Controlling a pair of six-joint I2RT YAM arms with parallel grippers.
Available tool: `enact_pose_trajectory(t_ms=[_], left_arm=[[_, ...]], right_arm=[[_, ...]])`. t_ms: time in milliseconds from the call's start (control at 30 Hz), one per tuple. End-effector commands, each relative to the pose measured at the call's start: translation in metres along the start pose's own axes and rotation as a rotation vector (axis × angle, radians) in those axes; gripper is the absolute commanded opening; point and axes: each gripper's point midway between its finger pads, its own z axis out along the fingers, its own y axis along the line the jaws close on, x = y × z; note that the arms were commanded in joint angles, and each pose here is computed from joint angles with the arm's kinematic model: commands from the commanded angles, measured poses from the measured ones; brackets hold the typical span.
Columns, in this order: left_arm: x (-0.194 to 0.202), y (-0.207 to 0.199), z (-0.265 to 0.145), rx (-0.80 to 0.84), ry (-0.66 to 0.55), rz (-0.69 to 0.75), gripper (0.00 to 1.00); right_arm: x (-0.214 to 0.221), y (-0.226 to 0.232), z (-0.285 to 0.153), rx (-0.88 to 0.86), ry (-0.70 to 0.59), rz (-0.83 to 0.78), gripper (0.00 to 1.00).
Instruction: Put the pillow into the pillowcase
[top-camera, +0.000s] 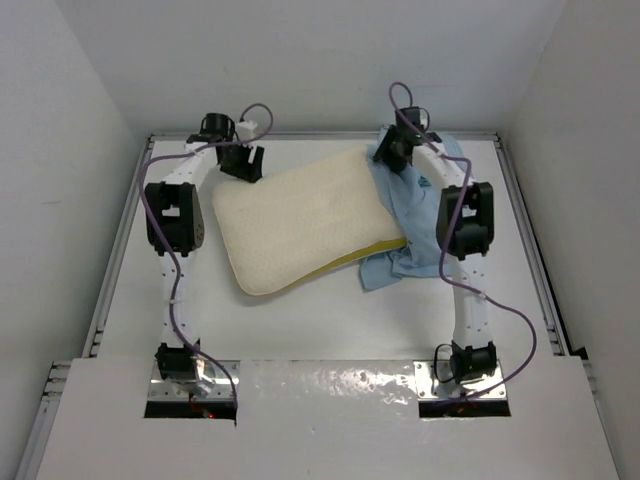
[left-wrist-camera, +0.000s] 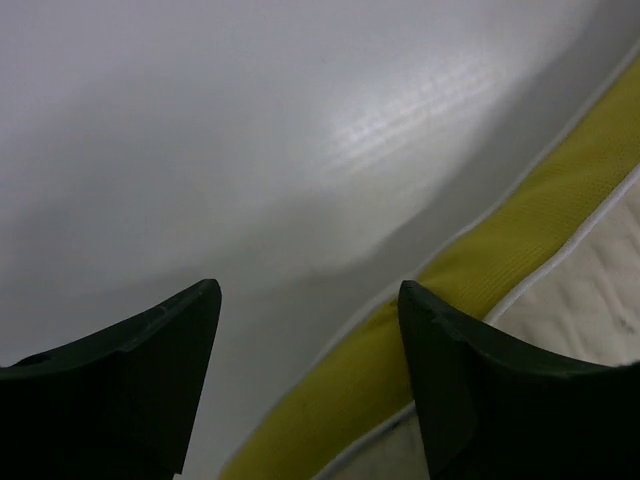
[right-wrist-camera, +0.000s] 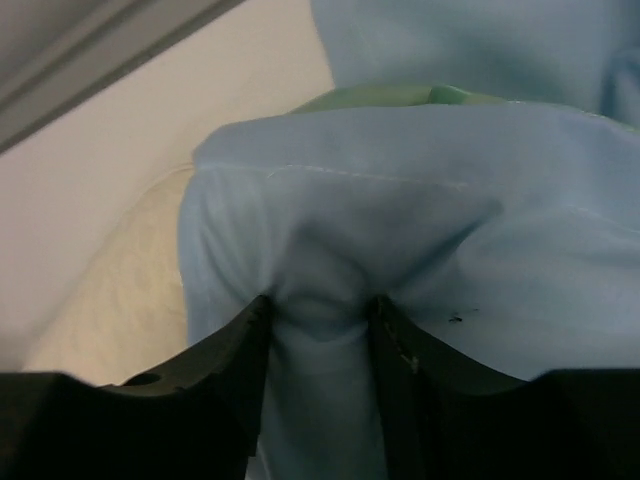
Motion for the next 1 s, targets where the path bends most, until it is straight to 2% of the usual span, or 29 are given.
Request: enact_pose_trajectory(t_ms=[0, 33, 67, 100, 133, 167, 233, 300, 333, 433, 533, 600, 633, 700, 733, 800, 833, 900, 967], left_arm=[[0.027, -0.055, 0.011, 0.208, 0.070, 0.094, 0.69], [0.049, -0.086, 0.010, 0.306, 0.128, 0.098, 0.65], [0.062, -0.093, 0.005, 0.343, 0.149, 0.108, 0.63], [0.072, -0.113, 0.003, 0.392, 0.170, 0.170, 0.62], [0.094, -0.135, -0.012, 0.451, 0.202, 0.174, 0.62], [0.103, -0.149, -0.020, 0.490, 0.207, 0.193, 0.62], [0.122, -0.182, -0.047, 0.586, 0.197, 0.235, 0.62], [0.123, -0.205, -0.074, 0.638, 0.163, 0.299, 0.61], [0.140, -0.211, -0.080, 0.660, 0.193, 0.299, 0.62], [0.153, -0.229, -0.100, 0.716, 0.216, 0.329, 0.61], [0.134, -0.227, -0.111, 0.691, 0.204, 0.348, 0.63], [0.109, -0.213, -0.116, 0.618, 0.173, 0.331, 0.62], [0.081, -0.200, -0.118, 0.550, 0.123, 0.347, 0.59], [0.048, -0.170, -0.124, 0.439, 0.048, 0.286, 0.51], [0.027, -0.157, -0.130, 0.388, 0.002, 0.287, 0.47], [0.008, -0.134, -0.137, 0.323, -0.060, 0.264, 0.40], [0.003, -0.127, -0.137, 0.293, -0.069, 0.268, 0.39], [-0.003, -0.116, -0.127, 0.247, -0.081, 0.268, 0.39], [-0.001, -0.111, -0.113, 0.239, -0.080, 0.251, 0.52]], right_arm=[[0.031, 0.097, 0.004, -0.203, 0.024, -0.096, 0.41], [0.056, 0.118, 0.008, -0.239, 0.042, -0.165, 0.41], [0.065, 0.130, 0.006, -0.264, 0.042, -0.193, 0.41], [0.083, 0.137, 0.007, -0.287, 0.066, -0.219, 0.40], [0.093, 0.145, 0.005, -0.315, 0.073, -0.237, 0.39], [0.103, 0.166, -0.003, -0.365, 0.061, -0.257, 0.38], [0.125, 0.177, -0.008, -0.413, 0.092, -0.284, 0.33], [0.150, 0.190, -0.016, -0.460, 0.132, -0.331, 0.33], [0.158, 0.196, -0.020, -0.486, 0.150, -0.352, 0.33], [0.174, 0.204, -0.031, -0.511, 0.162, -0.418, 0.35], [0.155, 0.210, -0.046, -0.517, 0.130, -0.419, 0.42], [0.124, 0.215, -0.065, -0.499, 0.042, -0.449, 0.52], [0.112, 0.213, -0.071, -0.487, 0.011, -0.459, 0.54], [0.087, 0.198, -0.079, -0.432, -0.053, -0.465, 0.62], [0.068, 0.201, -0.099, -0.443, -0.100, -0.459, 0.65], [0.047, 0.182, -0.105, -0.393, -0.152, -0.451, 0.71], [0.033, 0.182, -0.122, -0.388, -0.191, -0.454, 0.75], [0.025, 0.169, -0.131, -0.336, -0.222, -0.497, 0.78], [0.018, 0.164, -0.153, -0.313, -0.248, -0.514, 0.79]])
